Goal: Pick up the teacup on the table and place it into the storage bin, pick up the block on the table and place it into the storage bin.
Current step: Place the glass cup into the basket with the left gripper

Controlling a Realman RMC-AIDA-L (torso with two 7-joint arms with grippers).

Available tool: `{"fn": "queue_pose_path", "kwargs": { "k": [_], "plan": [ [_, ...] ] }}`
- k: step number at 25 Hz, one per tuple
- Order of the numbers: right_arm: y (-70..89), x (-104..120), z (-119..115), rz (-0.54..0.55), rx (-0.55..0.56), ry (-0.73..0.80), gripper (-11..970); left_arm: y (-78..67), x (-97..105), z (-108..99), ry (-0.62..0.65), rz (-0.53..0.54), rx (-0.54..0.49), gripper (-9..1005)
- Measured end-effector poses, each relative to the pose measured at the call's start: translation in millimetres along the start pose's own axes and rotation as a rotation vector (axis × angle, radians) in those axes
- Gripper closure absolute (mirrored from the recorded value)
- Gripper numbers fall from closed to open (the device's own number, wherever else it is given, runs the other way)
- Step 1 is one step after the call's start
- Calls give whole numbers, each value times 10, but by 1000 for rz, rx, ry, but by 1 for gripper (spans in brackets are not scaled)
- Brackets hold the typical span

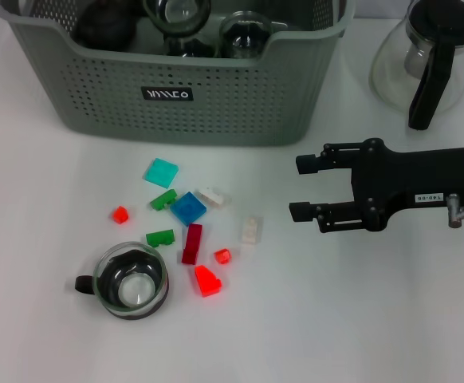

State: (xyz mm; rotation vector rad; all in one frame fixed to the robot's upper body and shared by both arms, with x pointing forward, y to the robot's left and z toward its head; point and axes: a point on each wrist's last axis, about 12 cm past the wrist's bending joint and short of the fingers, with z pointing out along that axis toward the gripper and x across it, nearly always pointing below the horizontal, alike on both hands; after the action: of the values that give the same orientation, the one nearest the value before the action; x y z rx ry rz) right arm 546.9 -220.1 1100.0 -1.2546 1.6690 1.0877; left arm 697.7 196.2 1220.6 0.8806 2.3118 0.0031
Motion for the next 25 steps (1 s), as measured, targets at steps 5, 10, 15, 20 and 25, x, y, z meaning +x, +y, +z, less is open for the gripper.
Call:
{"fn": "queue_pose_path", "kwargs": {
  "k": [5,10,15,20,25],
  "plan": [
    [-9,0,1,0,6,3,198,-187,12,187,37,115,-22,935],
    [-11,2,0,1,9,3,198,-223,46,279,60,140,-28,933],
    [-23,1,-5,1,17,5,198,-248,84,306,71,158,-29,889],
    [-35,1,-4,2,28,4,198,-209,34,182,-25,68,-26,814],
    [-24,18,-4,10,25,3,198,91,120,-381,-317,-173,127,612]
  ]
}}
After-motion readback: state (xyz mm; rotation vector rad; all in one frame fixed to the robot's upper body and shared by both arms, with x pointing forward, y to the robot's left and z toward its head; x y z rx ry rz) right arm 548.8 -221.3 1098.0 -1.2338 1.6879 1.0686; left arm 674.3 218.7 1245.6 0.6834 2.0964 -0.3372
